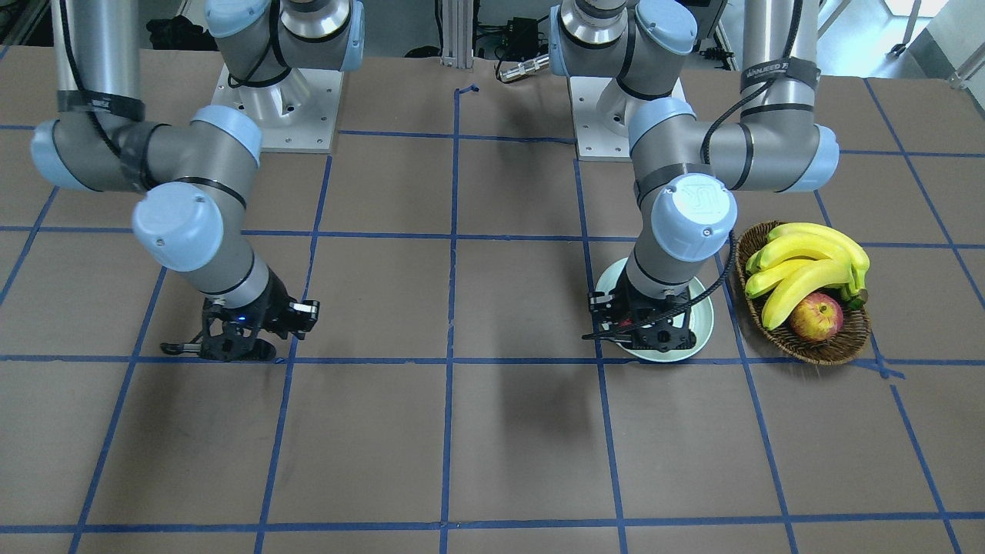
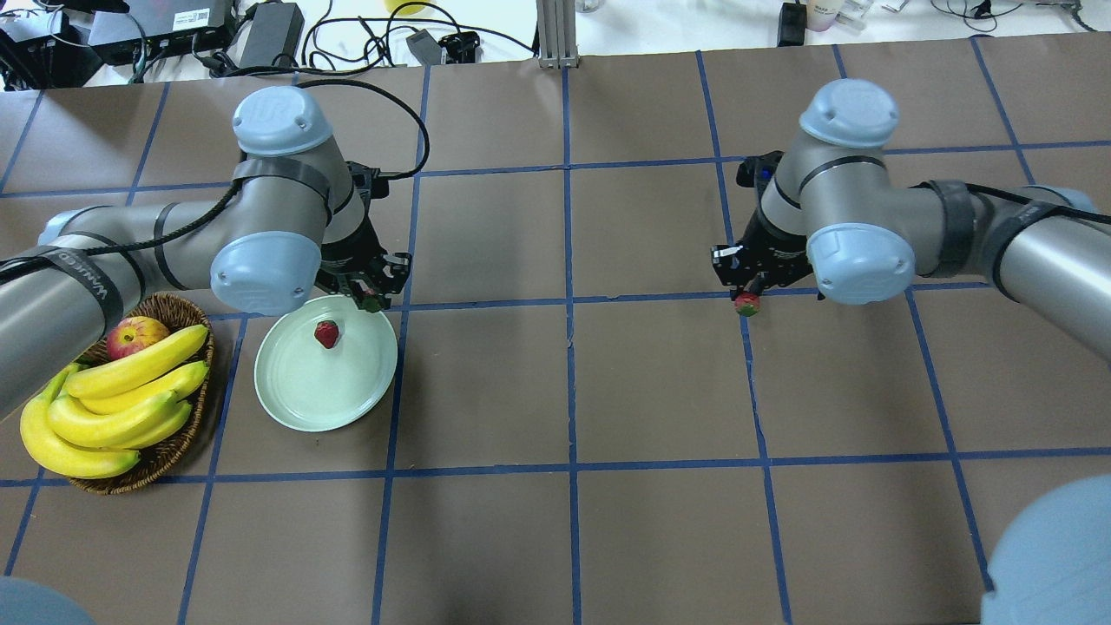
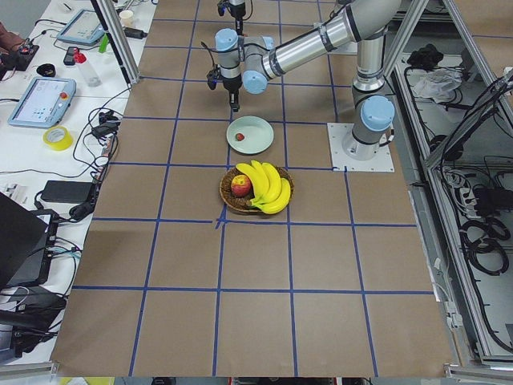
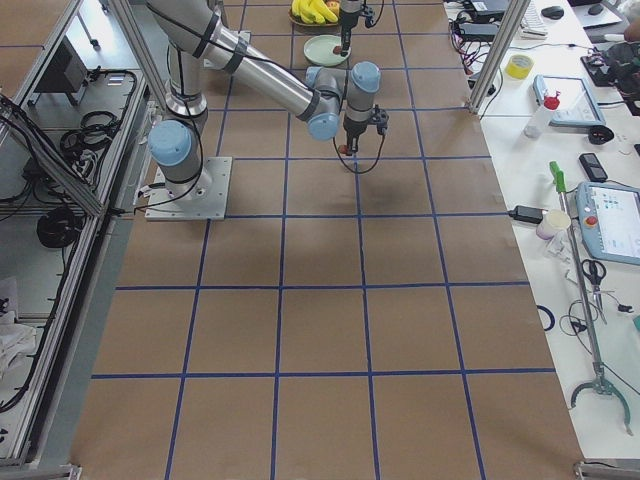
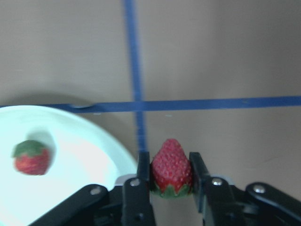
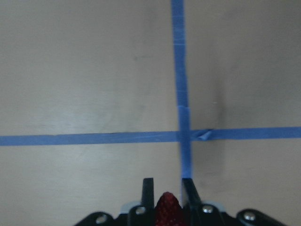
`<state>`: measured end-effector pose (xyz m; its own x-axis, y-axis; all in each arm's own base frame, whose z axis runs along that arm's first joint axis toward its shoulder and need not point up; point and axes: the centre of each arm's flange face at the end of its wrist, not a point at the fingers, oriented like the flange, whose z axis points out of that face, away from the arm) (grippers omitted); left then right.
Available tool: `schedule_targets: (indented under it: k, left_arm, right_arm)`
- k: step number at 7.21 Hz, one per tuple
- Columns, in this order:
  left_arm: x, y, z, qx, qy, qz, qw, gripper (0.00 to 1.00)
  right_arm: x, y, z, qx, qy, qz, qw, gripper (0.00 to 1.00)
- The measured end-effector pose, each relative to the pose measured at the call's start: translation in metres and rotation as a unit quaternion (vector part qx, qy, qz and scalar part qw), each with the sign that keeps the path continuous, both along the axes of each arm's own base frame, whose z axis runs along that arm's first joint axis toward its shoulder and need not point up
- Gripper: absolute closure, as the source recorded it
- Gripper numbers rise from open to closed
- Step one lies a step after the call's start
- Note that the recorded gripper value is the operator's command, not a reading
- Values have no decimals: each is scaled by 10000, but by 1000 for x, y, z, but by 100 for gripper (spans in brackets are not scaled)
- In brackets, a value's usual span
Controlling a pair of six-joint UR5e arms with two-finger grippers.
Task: Collect all strawberries into plate
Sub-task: 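Drop the strawberry into the plate with the left gripper while the right carries another, then set the last strawberry beside the plate with the right gripper while the left rises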
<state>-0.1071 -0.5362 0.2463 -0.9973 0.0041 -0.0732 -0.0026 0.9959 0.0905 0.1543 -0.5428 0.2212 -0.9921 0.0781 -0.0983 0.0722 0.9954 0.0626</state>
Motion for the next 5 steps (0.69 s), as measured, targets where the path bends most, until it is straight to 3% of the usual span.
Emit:
schedule_targets:
  k: [1, 2, 3, 4, 5]
  left_arm:
    - [25, 11, -8, 203, -92, -69, 9997, 100]
    - [48, 23, -23, 364, -84, -77, 9993, 70]
    - [67, 30, -32, 403, -59, 15, 9992, 20]
    - [78, 33, -36, 425, -50, 96, 9990, 2]
    - [85, 34, -38, 432, -54, 159, 9989, 0]
  right_arm:
    - [52, -1, -1, 12, -165, -260, 9995, 100]
    - [100, -1, -7, 36, -327, -344, 9989, 100]
    - [144, 0, -18, 86, -524, -248, 9983, 100]
    - [179, 2, -26, 89, -676, -112, 9976, 99]
    - [204, 5, -31, 85, -756, -20, 9971, 93]
